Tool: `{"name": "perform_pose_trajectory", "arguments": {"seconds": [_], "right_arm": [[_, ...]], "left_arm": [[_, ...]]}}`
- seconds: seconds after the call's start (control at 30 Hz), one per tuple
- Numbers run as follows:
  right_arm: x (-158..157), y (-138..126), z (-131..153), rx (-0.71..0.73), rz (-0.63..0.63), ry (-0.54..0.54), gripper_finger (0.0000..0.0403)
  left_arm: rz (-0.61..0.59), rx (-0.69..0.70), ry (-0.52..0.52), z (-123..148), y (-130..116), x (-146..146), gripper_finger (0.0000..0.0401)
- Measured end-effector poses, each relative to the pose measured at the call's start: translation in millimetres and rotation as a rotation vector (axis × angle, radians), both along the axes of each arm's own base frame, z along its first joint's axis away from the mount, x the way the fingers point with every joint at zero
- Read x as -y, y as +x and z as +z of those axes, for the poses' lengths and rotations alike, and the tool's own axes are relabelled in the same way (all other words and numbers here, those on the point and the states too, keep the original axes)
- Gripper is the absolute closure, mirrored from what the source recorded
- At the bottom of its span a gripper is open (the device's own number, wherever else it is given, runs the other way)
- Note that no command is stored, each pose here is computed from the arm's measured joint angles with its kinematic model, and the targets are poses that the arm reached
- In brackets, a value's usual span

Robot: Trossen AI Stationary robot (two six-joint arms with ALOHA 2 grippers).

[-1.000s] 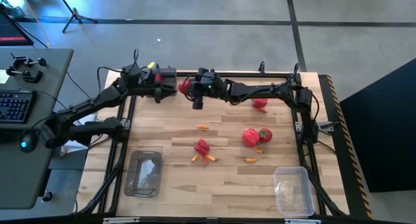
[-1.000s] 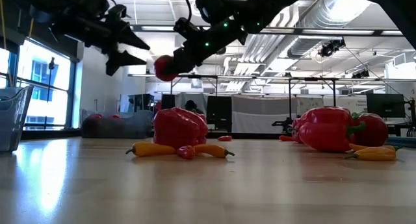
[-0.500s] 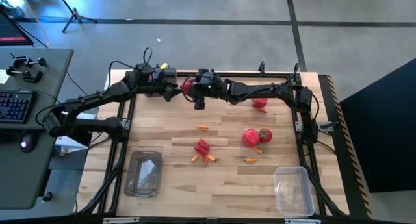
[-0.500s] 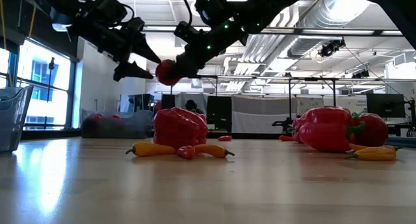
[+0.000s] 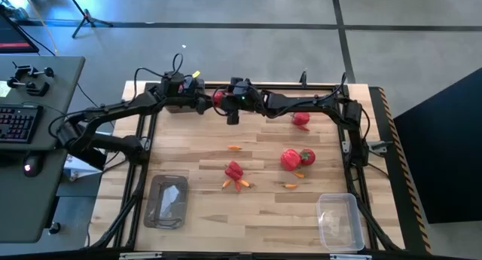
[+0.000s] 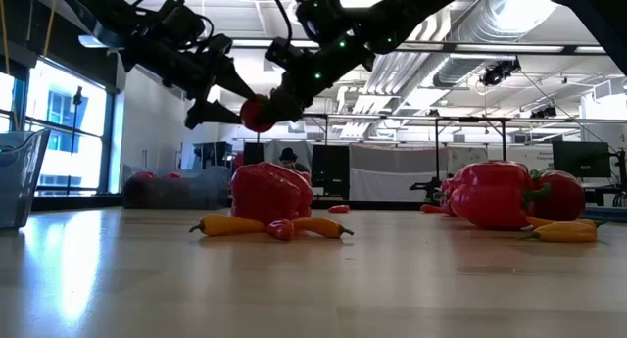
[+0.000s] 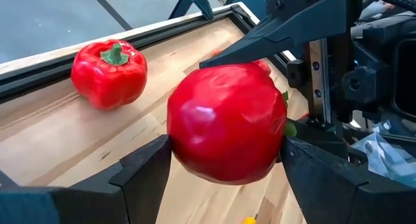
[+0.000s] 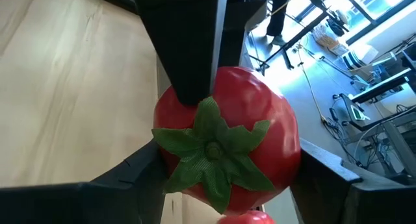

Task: Sort produce into baskets
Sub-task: Put the red tomato into the top black bin

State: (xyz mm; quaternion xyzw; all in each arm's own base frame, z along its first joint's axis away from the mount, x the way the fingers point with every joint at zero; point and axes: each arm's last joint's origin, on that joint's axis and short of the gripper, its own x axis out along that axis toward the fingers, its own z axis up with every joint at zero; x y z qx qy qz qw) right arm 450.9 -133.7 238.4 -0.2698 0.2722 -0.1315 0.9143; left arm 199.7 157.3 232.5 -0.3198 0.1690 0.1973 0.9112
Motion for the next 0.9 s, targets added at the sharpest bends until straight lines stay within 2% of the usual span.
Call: {"name": "perform_pose_trajectory", "arguments": {"seconds": [0.27, 0.47, 0.63, 0.9], "right_arm": [[0.3, -0.3, -1.1, -0.008, 0.0, -0.005, 0.016], [0.0, -0.2, -1.0, -0.007, 0.002, -0.006, 0.016], [-0.2, 0.0, -0.9, -0.007, 0.004, -0.008, 0.0156], [-1.3, 0.3, -0.7, -0.005, -0.019, -0.013, 0.0127]], "left_arm": [[0.006, 0.001, 0.004, -5.2, 4.7, -4.2, 0.0127], [-0.018, -0.002, 0.051, -6.0, 6.9, -5.1, 0.0132], [-0.033, -0.009, 0.082, -5.9, 7.0, -5.1, 0.0157], [-0.049, -0.017, 0.116, -5.8, 6.5, -5.7, 0.021]]}}
